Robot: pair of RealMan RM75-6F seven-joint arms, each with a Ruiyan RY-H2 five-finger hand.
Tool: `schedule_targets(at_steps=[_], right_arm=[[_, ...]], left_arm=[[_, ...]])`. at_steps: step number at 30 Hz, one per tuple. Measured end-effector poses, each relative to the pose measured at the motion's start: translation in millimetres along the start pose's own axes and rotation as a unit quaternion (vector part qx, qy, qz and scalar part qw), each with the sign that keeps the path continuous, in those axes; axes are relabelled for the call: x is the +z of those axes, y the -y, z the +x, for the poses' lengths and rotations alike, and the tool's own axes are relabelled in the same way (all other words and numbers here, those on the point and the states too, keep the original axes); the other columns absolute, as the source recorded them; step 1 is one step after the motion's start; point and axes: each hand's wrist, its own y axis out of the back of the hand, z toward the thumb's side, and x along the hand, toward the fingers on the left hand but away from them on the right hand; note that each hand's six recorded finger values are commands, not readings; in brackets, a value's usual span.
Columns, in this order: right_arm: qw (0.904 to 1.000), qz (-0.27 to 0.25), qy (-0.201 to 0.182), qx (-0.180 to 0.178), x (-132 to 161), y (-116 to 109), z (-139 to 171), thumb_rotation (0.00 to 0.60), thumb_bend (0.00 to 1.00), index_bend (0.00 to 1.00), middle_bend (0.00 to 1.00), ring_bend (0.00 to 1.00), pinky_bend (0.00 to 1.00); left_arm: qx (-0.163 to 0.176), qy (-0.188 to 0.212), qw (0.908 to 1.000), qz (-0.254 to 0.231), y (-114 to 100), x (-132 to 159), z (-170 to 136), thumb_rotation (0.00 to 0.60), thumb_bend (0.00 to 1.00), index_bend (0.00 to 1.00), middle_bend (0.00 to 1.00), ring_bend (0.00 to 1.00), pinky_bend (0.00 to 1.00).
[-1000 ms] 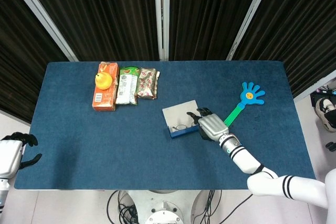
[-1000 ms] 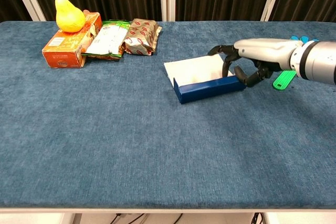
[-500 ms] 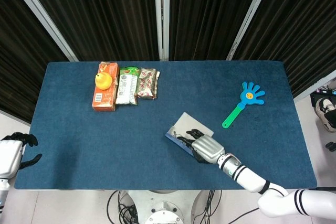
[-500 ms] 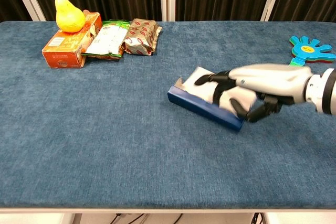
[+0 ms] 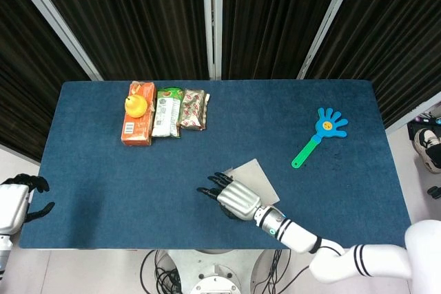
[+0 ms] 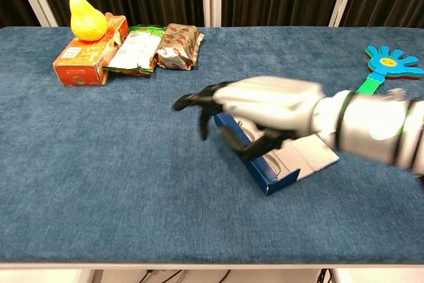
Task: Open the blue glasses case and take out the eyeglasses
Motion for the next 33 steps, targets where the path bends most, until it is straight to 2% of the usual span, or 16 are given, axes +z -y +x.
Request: schedule_targets(at_steps=[3,8,14,18,19,21,22,23,25,29,33], right_arm=[[0.9998,0.018,0.008,0.007,-2,6,-13,0.600,0.79,0.09,0.32,0.01,0.00],[0.9984,0.026,0.048,0.011,-25,6,-17,0.600,0.79,0.09,0.34,0.01,0.00],[0.9936,0.027,0.109,0.010,-69,-4,6,0.600,0.79,0.09,0.36,0.01,0.00],[0.9881,0.021,0.152,0.014,-101,-5,33,0.600,0.78,0.09,0.36,0.01,0.00],[0.9869,0.018,0.160,0.014,-106,-5,39,0.600,0.74,0.09,0.36,0.01,0.00],[0.9848,0.009,0.173,0.010,-115,-7,50,0.600,0.61,0.09,0.33,0.01,0.00],[0.9844,0.006,0.176,0.007,-117,-7,53,0.600,0.47,0.09,0.31,0.01,0.00],[0.9843,0.002,0.176,0.004,-118,-8,55,0.600,0.37,0.09,0.30,0.01,0.00],[0.9850,-0.002,0.172,-0.003,-117,-10,58,0.600,0.25,0.09,0.28,0.01,0.00],[0.9878,0.004,0.155,-0.005,-111,-11,58,0.600,0.22,0.10,0.29,0.01,0.00],[0.9887,0.005,0.150,0.001,-109,-6,53,0.600,0.26,0.11,0.29,0.01,0.00]], left_arm=[[0.000,-0.001,1.0000,-0.001,0,-1,-1,0.600,0.16,0.54,0.54,0.39,0.52],[0.001,-0.003,1.0000,-0.003,0,-2,-2,0.600,0.16,0.54,0.54,0.39,0.52],[0.000,-0.002,1.0000,-0.002,0,-1,-2,0.600,0.16,0.54,0.54,0.39,0.52],[0.000,-0.003,1.0000,-0.001,0,-1,-2,0.600,0.16,0.54,0.53,0.39,0.52],[0.001,-0.003,1.0000,0.000,0,-1,-1,0.600,0.16,0.54,0.54,0.39,0.52],[0.001,-0.003,1.0000,0.000,0,0,-1,0.600,0.16,0.54,0.54,0.39,0.52],[0.000,-0.003,1.0000,0.001,0,0,-1,0.600,0.17,0.54,0.54,0.39,0.52],[0.000,-0.002,1.0000,0.001,0,0,-1,0.600,0.17,0.54,0.54,0.39,0.52],[0.001,-0.002,1.0000,0.002,0,0,0,0.600,0.16,0.54,0.54,0.39,0.52],[0.001,-0.003,1.0000,0.002,0,0,0,0.600,0.16,0.54,0.54,0.39,0.52],[0.001,-0.003,1.0000,0.001,0,0,0,0.600,0.16,0.54,0.54,0.39,0.52]])
